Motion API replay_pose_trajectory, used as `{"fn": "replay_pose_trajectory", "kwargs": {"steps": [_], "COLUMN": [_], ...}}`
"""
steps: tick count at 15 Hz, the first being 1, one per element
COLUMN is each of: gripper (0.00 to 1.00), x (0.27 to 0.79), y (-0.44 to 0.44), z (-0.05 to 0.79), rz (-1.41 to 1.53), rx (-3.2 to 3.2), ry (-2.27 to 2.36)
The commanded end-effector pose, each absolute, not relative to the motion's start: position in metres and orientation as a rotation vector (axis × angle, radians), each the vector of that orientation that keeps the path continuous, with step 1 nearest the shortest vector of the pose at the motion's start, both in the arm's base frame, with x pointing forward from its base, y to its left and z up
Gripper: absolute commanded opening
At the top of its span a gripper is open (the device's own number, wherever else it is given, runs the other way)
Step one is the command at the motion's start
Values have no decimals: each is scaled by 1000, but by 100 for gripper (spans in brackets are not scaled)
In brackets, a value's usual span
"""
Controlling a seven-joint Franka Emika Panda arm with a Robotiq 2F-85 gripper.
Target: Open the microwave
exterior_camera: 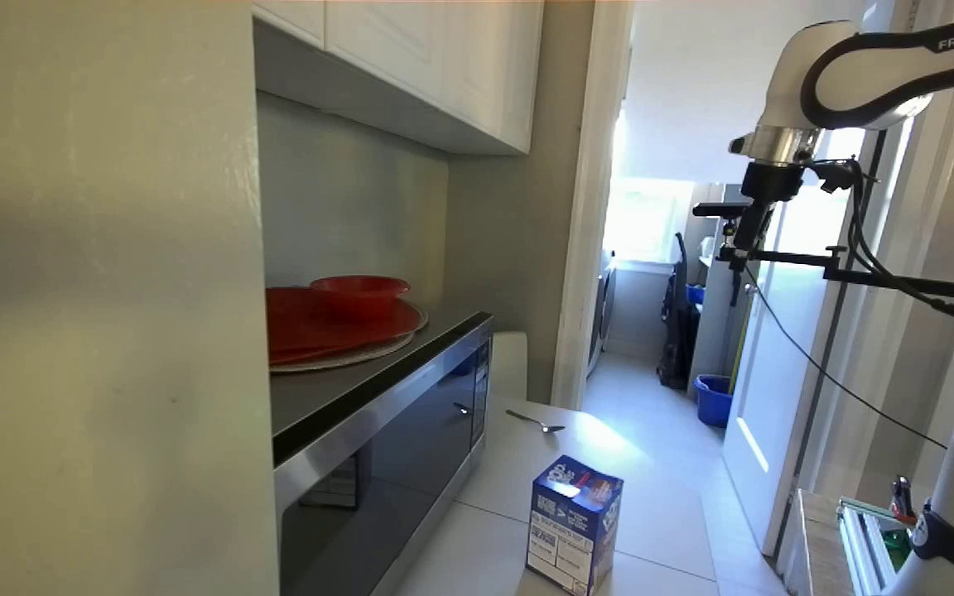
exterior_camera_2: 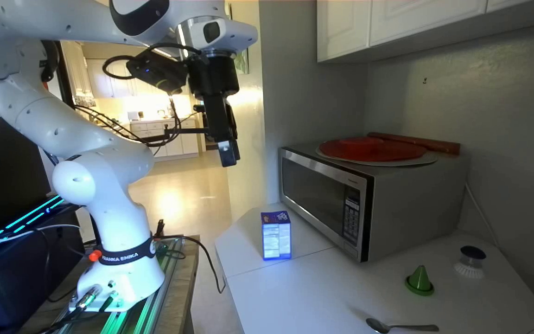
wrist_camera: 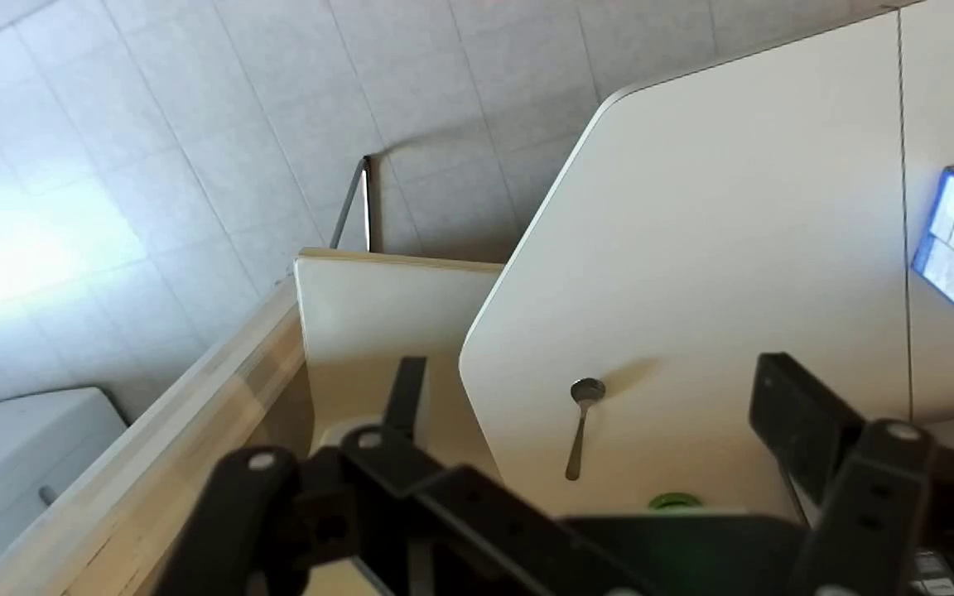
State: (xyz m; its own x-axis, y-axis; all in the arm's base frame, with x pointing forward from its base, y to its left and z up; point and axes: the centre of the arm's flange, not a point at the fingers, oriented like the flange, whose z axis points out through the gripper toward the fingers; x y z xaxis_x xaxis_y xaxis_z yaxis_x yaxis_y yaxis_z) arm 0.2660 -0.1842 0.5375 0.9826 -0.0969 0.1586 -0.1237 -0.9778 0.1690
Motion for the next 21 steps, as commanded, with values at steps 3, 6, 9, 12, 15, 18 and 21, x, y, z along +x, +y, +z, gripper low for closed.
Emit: {"fn": "replay_pose_trajectory", "kwargs": {"steps": [3, 6, 9, 12, 15, 18, 21], "gripper": [100, 100, 100, 100, 100, 100, 100], "x": [300, 338, 371, 400, 425, 448, 469], "y": [-185, -175, -158, -144, -130, -116, -98], "z": [507, 480, 443, 406, 378, 351, 324], "rz": [218, 286, 307, 355, 376, 372, 364], "rx": [2983, 2985, 3002, 2997, 3017, 3062, 3083], "ry": [-106, 0, 107, 206, 276, 291, 295]}}
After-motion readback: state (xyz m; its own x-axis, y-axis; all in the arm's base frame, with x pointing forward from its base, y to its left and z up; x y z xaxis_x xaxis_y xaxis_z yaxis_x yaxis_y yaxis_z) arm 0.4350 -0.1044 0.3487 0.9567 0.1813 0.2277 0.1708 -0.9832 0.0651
